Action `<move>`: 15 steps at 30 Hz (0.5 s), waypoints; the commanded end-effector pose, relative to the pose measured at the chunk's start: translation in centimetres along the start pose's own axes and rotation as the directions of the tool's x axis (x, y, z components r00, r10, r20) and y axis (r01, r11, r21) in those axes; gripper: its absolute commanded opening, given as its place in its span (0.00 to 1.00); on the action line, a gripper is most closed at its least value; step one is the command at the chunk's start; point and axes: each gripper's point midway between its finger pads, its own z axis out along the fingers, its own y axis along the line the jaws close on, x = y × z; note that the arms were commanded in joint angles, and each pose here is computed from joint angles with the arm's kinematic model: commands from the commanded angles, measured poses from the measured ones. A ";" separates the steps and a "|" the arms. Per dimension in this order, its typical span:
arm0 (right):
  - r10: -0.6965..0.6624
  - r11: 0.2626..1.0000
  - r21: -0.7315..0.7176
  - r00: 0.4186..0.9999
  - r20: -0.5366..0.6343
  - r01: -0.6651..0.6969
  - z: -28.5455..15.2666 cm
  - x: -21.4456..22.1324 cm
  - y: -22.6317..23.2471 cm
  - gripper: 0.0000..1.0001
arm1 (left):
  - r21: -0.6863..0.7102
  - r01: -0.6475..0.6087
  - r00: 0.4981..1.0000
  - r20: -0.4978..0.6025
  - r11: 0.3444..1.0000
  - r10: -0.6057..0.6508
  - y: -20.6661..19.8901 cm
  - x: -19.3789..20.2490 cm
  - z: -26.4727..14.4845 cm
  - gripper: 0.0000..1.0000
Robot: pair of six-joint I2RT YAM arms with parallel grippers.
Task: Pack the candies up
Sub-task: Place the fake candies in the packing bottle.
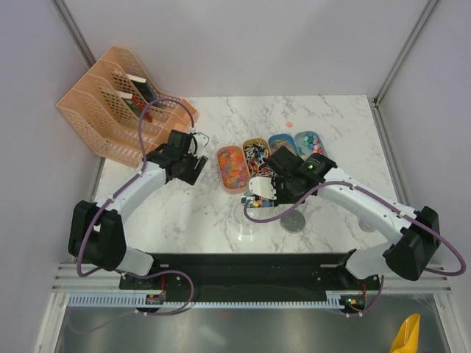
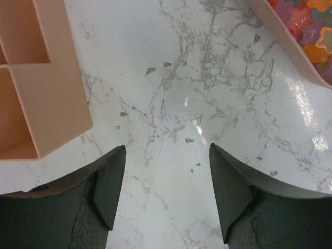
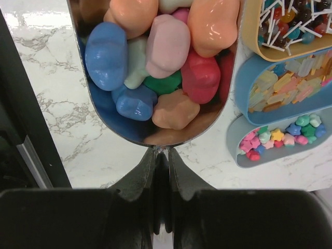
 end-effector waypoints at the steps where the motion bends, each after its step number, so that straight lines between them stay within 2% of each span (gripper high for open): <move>1: -0.061 0.997 0.048 0.997 -0.053 0.064 -1.1 -0.6 -1.0 0.00 | -0.057 0.067 0.995 0.077 0.996 -0.062 1.4 -1.5 -0.9 0.73; 15: -0.129 0.991 0.016 0.969 -0.208 0.136 -0.6 1.3 -0.1 0.00 | -0.087 0.122 0.986 0.122 0.989 -0.111 3.0 -1.6 -1.2 0.73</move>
